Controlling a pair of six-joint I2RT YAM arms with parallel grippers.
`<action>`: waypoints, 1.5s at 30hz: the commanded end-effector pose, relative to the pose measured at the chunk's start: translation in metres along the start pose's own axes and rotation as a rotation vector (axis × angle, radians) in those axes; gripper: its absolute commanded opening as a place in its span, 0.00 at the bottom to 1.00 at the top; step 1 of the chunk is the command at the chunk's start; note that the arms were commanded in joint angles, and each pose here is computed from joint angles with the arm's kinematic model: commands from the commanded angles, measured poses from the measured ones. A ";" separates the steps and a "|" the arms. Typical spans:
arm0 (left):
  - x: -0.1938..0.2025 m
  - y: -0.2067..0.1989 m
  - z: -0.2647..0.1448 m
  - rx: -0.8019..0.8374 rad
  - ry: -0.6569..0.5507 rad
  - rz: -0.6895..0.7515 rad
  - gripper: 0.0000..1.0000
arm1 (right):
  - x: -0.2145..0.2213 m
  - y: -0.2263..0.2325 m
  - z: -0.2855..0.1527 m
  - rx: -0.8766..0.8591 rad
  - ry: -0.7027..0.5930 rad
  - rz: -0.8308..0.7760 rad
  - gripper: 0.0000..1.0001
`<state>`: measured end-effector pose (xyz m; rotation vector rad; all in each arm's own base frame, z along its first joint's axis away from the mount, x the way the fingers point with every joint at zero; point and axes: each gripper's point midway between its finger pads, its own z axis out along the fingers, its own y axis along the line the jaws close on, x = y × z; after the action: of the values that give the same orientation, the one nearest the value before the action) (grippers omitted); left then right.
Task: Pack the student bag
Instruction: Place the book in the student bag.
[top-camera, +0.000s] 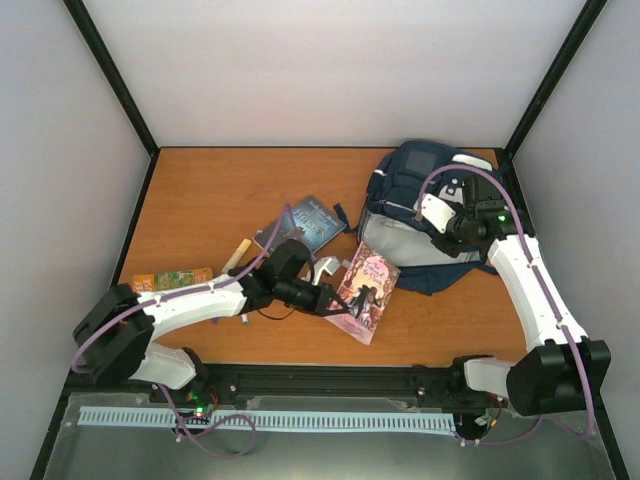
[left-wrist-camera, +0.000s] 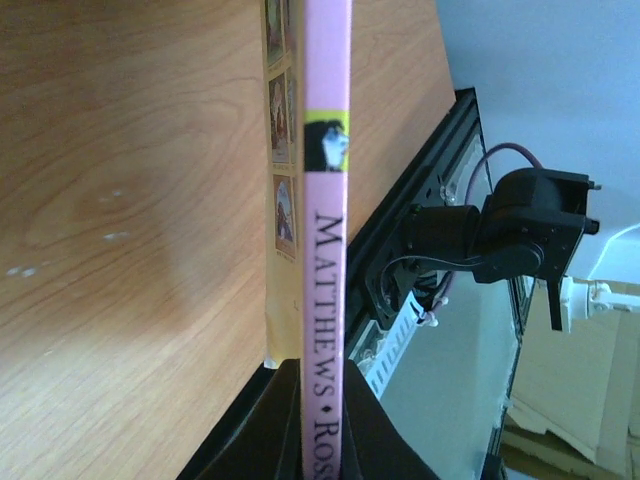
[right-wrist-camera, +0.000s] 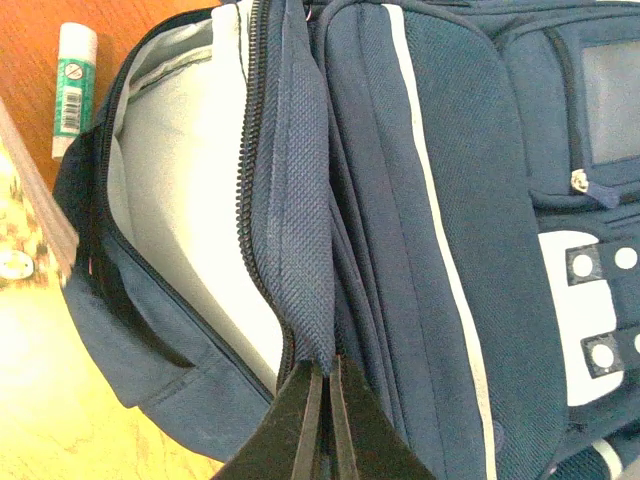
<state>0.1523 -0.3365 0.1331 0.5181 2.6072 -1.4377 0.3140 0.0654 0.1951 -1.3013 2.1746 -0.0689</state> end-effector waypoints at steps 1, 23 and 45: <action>-0.017 -0.051 0.014 0.123 -0.006 0.119 0.01 | -0.017 -0.015 -0.027 0.086 -0.046 -0.007 0.03; -0.090 -0.088 0.098 0.379 -0.071 0.102 0.01 | -0.038 -0.013 -0.091 0.177 -0.165 -0.026 0.03; -0.148 0.022 0.170 0.111 -0.034 0.054 0.01 | -0.039 -0.004 -0.095 0.171 -0.192 -0.051 0.03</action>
<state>0.2590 -0.5094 0.0727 0.5710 2.4749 -1.7267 0.2832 0.0631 0.2688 -1.2223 2.0382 -0.1399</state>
